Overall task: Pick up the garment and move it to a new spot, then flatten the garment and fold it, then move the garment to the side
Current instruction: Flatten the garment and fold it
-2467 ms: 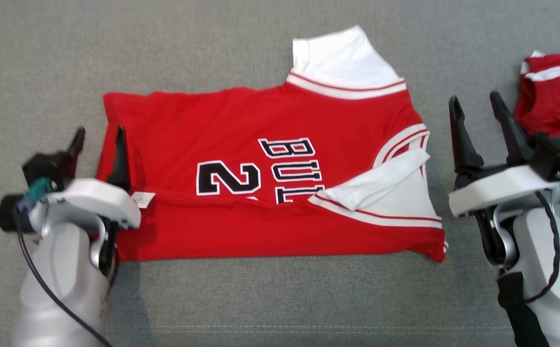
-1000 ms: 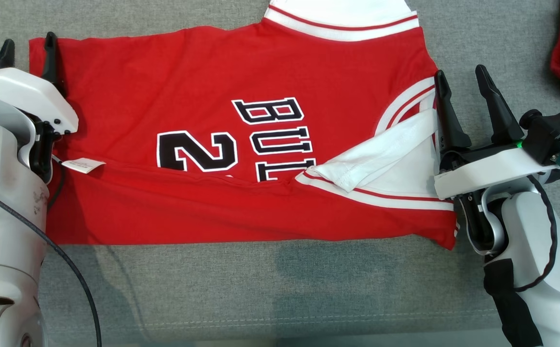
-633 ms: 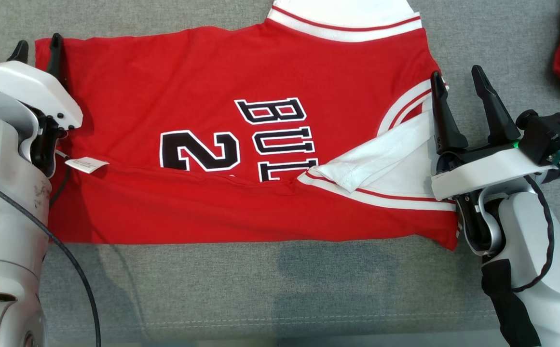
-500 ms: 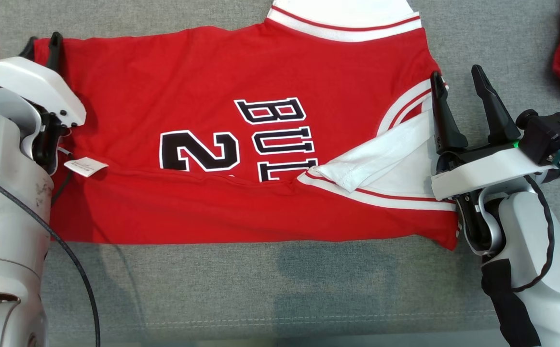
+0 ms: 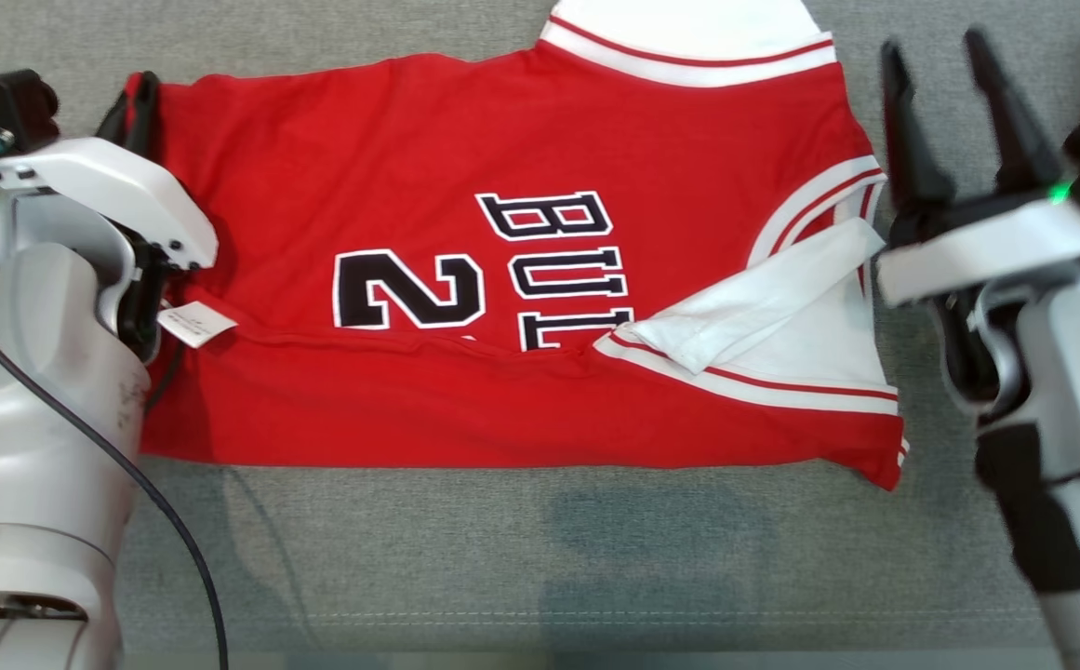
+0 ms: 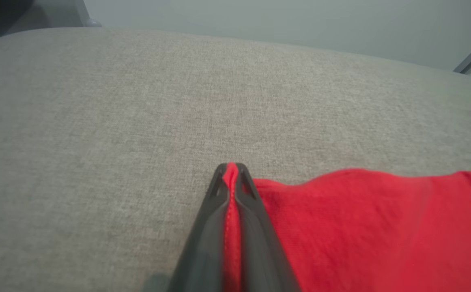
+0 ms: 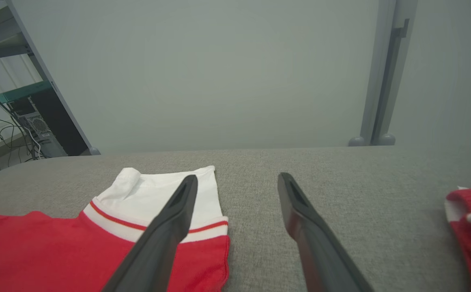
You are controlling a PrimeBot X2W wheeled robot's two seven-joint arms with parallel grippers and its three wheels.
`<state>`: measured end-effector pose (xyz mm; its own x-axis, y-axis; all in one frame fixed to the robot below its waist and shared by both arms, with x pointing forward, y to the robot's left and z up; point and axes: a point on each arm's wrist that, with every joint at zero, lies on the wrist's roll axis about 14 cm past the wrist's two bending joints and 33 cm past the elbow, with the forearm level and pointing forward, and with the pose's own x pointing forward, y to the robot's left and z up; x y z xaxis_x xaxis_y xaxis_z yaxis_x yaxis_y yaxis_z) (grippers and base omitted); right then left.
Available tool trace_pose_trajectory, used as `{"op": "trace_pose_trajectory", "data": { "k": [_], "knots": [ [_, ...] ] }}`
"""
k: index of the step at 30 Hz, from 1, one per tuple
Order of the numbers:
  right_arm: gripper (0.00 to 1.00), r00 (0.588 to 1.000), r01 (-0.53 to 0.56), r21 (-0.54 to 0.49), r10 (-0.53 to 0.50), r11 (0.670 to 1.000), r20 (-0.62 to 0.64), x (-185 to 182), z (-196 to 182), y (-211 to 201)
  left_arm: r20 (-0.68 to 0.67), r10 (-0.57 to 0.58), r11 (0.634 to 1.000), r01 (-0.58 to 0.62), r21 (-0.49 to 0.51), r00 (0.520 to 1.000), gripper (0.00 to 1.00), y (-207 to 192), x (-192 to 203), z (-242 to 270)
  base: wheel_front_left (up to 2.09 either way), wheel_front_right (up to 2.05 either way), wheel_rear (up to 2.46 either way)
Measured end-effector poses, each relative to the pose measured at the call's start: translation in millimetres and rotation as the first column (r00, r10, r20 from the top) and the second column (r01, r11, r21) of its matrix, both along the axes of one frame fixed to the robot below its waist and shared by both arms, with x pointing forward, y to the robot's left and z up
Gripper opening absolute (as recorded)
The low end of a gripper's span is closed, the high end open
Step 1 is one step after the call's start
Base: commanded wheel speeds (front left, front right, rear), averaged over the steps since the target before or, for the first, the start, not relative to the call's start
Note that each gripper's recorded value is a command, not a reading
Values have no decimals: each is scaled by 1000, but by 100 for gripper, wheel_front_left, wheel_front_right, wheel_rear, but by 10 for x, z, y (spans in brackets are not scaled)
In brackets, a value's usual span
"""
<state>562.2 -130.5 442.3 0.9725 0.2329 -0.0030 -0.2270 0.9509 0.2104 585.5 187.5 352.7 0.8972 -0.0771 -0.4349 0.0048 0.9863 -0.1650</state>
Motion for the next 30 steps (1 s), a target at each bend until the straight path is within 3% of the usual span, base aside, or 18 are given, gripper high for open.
{"op": "trace_pose_trajectory", "data": {
  "k": [4, 13, 20, 30],
  "knots": [
    [100, 999, -34, -9, 34, 999, 12, 262, 119, 32, 38, -1, 1000, 2, -10, 999, 0, -28, -71, 41, 0, 0, 0],
    [100, 975, -150, -25, 144, 988, -171, 738, 89, 348, 111, -29, 1000, 29, 2, 993, 0, -64, -123, 179, 0, 0, 0],
    [100, 920, -226, -101, 178, 969, -349, 879, -227, 483, 140, -20, 1000, 20, -1, 990, 0, -22, -120, 236, 0, 0, 0],
    [100, 878, -287, -166, 189, 944, -440, 1050, -434, 633, 154, -14, 1000, 14, -1, 988, 0, -2, -139, 239, 0, 0, 0]
  ]
}}
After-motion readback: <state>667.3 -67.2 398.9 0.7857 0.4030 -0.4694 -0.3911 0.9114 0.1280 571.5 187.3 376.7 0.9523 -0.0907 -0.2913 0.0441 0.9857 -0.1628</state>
